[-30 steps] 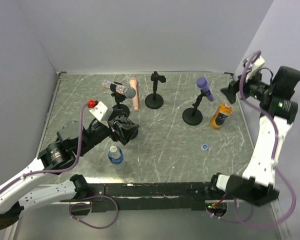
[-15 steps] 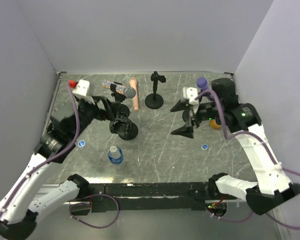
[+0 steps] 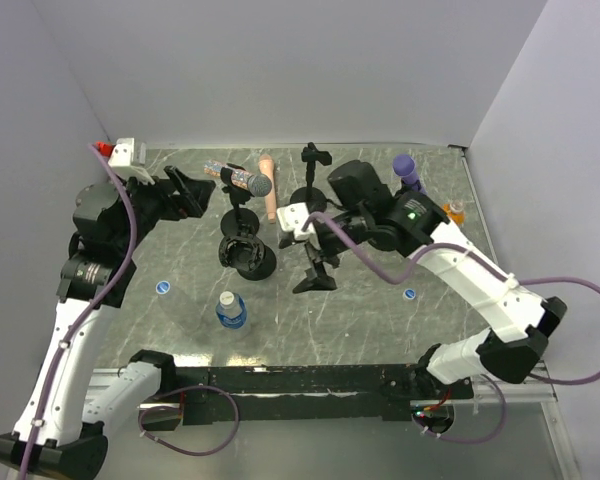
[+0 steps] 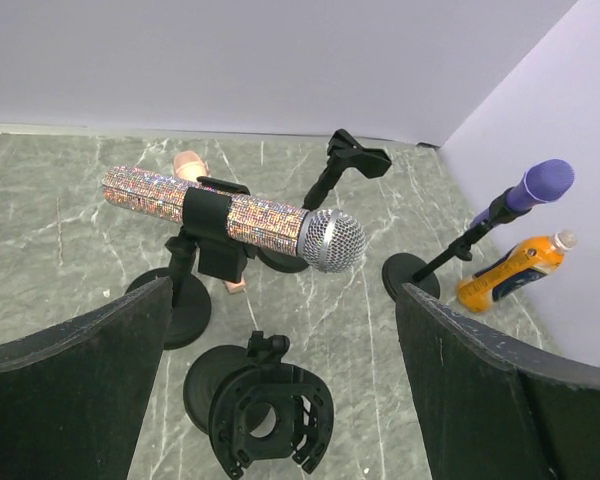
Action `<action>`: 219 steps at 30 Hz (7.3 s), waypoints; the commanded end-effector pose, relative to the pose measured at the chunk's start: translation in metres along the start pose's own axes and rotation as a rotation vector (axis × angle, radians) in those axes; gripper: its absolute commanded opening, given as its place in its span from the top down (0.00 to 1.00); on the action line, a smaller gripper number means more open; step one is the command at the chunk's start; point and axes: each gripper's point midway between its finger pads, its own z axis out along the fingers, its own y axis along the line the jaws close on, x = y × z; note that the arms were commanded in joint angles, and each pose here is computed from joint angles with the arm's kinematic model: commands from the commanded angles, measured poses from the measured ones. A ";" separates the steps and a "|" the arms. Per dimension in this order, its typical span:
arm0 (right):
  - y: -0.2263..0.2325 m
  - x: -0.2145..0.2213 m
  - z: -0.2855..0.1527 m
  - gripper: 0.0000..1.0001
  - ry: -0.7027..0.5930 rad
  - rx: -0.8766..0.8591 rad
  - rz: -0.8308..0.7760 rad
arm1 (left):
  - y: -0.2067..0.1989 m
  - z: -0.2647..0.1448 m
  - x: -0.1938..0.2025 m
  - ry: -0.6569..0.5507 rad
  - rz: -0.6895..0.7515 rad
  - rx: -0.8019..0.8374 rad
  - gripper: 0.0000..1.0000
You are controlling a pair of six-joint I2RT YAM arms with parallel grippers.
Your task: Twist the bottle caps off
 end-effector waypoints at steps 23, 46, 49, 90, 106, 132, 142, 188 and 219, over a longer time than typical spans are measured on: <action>-0.012 -0.012 0.119 0.02 0.129 -0.067 -0.027 | 0.026 -0.057 -0.008 -0.146 0.031 -0.178 0.03; 0.002 0.028 0.170 0.18 0.270 -0.142 0.003 | 0.041 -0.077 -0.005 -0.175 0.032 -0.264 0.03; 0.002 0.030 0.173 0.21 0.276 -0.144 0.006 | 0.042 -0.079 -0.004 -0.176 0.031 -0.271 0.04; -0.002 0.030 -0.015 0.88 0.077 0.075 0.184 | -0.089 -0.080 0.045 -0.075 0.186 0.618 0.03; -0.019 0.035 -0.087 0.88 -0.123 0.340 0.469 | -0.180 -0.003 0.158 0.020 0.584 0.583 0.03; -0.018 0.045 -0.092 0.85 -0.194 0.322 0.603 | -0.198 0.009 0.222 0.201 0.637 0.529 0.90; -0.016 0.023 -0.109 0.11 -0.189 0.331 0.547 | -0.196 -0.017 0.232 0.286 0.603 0.617 0.91; 0.019 0.010 -0.100 0.81 -0.135 0.067 0.473 | -0.185 -0.021 0.223 0.326 0.566 0.665 0.93; 0.016 0.020 -0.082 0.32 -0.039 0.111 0.471 | -0.176 -0.034 0.218 0.358 0.571 0.766 0.94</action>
